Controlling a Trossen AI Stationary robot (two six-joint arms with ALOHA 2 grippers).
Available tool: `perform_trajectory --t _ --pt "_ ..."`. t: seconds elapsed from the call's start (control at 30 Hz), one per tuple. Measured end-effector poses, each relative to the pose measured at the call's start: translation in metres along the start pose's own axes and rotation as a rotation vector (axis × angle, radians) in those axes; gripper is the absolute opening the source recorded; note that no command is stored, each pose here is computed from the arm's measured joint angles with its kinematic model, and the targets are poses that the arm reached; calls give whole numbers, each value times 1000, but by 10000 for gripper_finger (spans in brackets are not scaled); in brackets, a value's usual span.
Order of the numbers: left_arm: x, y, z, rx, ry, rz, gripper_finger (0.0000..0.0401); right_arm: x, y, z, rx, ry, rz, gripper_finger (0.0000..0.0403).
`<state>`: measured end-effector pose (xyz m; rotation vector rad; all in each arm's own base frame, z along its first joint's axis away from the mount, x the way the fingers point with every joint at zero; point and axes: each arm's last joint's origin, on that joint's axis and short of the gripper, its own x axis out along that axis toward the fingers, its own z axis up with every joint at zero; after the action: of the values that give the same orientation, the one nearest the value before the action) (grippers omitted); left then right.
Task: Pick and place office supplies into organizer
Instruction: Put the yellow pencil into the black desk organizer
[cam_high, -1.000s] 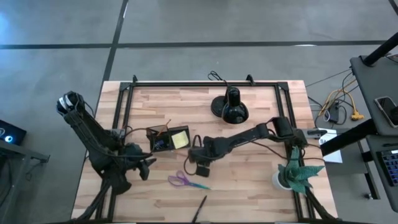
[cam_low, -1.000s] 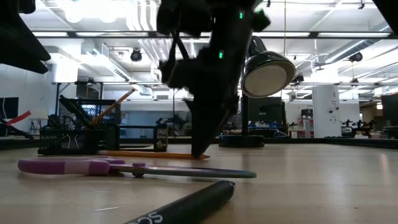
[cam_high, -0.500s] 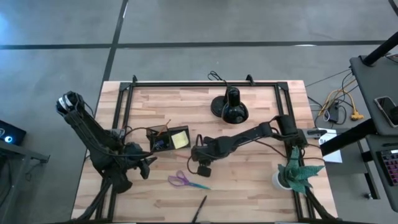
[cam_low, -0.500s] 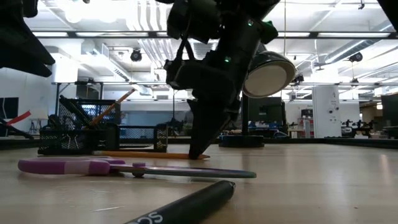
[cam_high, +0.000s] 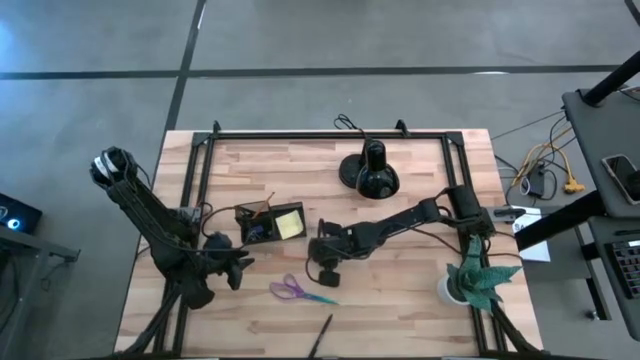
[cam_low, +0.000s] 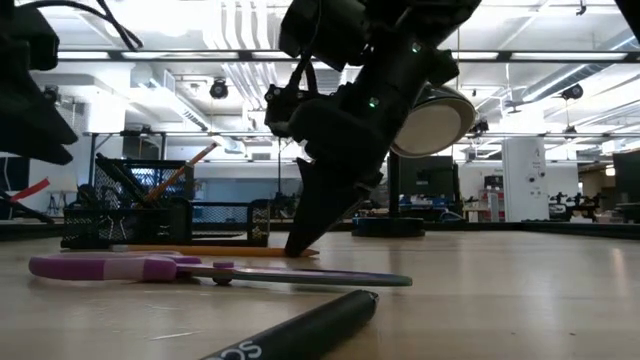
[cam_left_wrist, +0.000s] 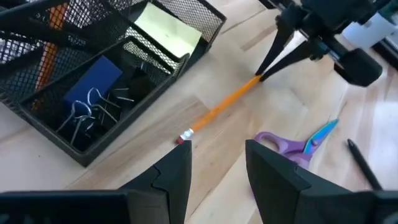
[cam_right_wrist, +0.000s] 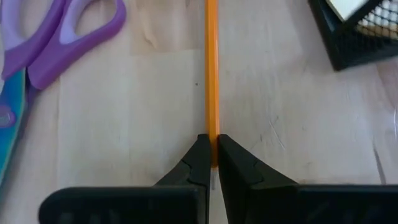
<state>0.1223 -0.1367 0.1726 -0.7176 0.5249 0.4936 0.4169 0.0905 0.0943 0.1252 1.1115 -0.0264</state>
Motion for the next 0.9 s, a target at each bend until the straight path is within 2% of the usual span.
perform_trajectory --t 0.13,0.3,0.47,0.63,0.9 --pt "3 -2 -3 67 6 -37 132 -2 10 1 -114 -5 8 9" --pt "16 -5 -13 79 15 -104 132 -6 18 8 -132 -15 50 9" --pt "32 -2 -25 140 86 -46 132 -9 25 18 -143 -44 77 8" --pt "41 -5 -39 153 161 -52 132 -9 26 18 -145 -38 80 8" --pt "52 -23 -46 412 165 -68 132 -9 26 17 -148 -28 87 8"
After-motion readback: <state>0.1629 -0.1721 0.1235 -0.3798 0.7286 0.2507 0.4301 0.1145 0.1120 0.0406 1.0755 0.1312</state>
